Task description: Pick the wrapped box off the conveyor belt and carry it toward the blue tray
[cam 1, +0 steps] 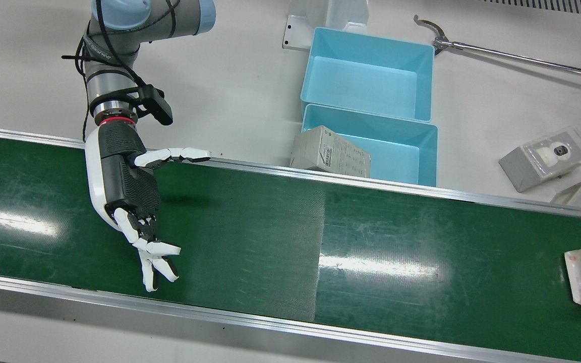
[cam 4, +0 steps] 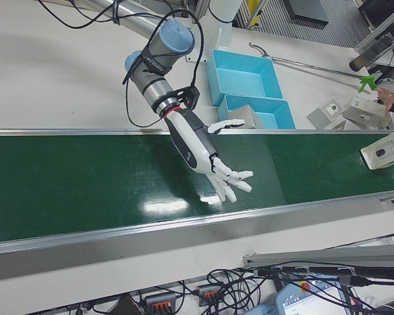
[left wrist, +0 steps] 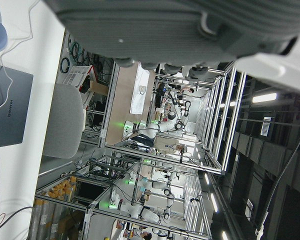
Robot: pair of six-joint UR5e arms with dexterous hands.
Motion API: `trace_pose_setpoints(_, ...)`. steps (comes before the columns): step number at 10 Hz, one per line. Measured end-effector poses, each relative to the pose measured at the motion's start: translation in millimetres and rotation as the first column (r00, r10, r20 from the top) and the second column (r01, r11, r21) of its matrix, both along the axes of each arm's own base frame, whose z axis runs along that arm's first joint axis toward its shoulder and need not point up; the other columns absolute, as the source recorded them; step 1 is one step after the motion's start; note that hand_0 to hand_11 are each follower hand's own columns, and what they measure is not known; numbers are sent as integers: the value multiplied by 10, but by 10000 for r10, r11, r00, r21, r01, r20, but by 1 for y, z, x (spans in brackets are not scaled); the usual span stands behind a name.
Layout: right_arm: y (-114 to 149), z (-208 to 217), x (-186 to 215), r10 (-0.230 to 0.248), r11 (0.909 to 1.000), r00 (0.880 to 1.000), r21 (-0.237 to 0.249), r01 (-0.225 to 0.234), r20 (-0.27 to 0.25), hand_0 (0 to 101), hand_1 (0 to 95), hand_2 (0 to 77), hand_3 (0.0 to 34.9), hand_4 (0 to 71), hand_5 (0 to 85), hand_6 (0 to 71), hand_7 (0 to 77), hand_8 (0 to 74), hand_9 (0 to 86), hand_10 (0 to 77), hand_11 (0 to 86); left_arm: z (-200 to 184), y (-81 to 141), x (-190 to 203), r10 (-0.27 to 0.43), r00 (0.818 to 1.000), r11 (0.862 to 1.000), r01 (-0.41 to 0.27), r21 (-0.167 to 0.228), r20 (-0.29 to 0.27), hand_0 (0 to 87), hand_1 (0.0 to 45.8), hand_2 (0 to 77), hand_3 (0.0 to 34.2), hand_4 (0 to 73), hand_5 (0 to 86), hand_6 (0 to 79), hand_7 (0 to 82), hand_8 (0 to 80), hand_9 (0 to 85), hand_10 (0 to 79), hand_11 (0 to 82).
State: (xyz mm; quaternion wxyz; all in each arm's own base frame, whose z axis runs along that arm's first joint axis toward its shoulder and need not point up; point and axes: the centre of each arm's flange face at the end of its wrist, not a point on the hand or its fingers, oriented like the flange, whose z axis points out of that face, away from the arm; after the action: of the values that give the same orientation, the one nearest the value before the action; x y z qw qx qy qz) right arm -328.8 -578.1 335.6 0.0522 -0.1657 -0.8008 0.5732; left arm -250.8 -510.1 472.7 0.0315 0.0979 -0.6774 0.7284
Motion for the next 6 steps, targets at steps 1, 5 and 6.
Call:
trace_pose_setpoints(1, 0, 0, 0, 2, 10000, 10000, -6, -2, -2, 496, 175, 142, 0, 131, 267, 60, 71, 22, 44, 0, 5, 0, 0, 0, 0, 10000, 10000, 0, 0, 0, 0, 0, 5, 0, 0, 11, 5, 0, 5, 5, 5, 5)
trace_pose_setpoints(5, 0, 0, 1, 14, 10000, 10000, -5, -14, 7, 497, 175, 136, 0, 131, 267, 60, 71, 22, 44, 0, 5, 0, 0, 0, 0, 10000, 10000, 0, 0, 0, 0, 0, 11, 0, 0, 11, 5, 0, 5, 5, 5, 5)
trace_pose_setpoints(6, 0, 0, 1, 14, 10000, 10000, -5, -14, 6, 497, 175, 136, 0, 131, 267, 60, 71, 22, 44, 0, 5, 0, 0, 0, 0, 10000, 10000, 0, 0, 0, 0, 0, 11, 0, 0, 11, 5, 5, 5, 5, 5, 5)
